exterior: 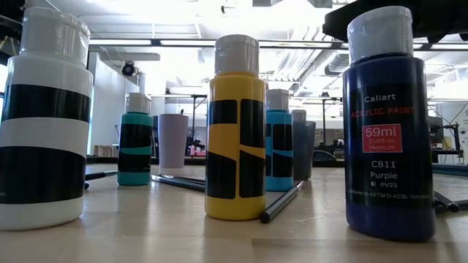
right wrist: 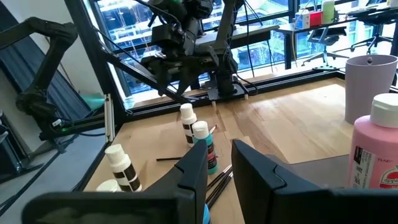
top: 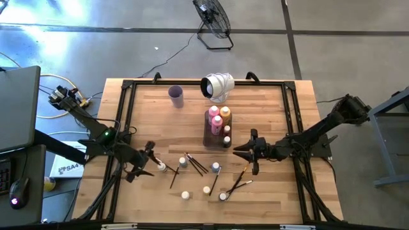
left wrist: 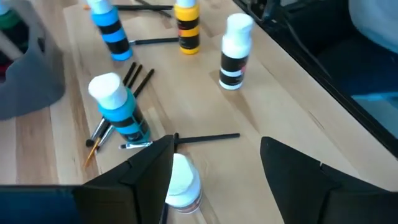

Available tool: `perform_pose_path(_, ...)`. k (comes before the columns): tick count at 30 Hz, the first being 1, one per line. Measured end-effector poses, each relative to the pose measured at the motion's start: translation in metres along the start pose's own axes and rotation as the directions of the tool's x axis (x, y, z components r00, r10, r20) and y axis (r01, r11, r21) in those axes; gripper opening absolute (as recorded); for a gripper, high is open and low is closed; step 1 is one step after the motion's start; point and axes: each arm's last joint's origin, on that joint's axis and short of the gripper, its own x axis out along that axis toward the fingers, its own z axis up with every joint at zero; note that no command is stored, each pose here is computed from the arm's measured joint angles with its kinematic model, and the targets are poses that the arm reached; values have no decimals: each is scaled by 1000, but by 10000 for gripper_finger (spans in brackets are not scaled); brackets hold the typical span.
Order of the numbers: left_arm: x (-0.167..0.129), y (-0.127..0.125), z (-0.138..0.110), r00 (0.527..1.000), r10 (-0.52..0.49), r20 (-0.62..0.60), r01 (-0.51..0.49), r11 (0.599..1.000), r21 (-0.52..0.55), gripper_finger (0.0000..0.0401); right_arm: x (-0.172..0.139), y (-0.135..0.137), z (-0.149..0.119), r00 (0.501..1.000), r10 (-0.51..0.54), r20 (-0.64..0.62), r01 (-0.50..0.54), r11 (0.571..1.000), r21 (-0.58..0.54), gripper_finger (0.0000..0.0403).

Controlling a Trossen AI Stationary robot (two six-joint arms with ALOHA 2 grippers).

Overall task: Pick & Place Paint Supplies
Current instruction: Put the top white paint bottle into the black bin

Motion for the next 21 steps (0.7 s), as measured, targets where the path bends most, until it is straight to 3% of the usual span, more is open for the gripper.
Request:
perform_pose_path(7, 2, 4, -2, 988, 151, -13, -152, 983, -100, 238, 0, 0, 0, 1000, 0, 0, 0, 1000, -1, 64)
perform_pose_path(21, 31, -1, -12, 978, 146, -151, -163, 981, -109, 238, 0, 0, -1, 1000, 1, -11, -1, 1000, -7, 64)
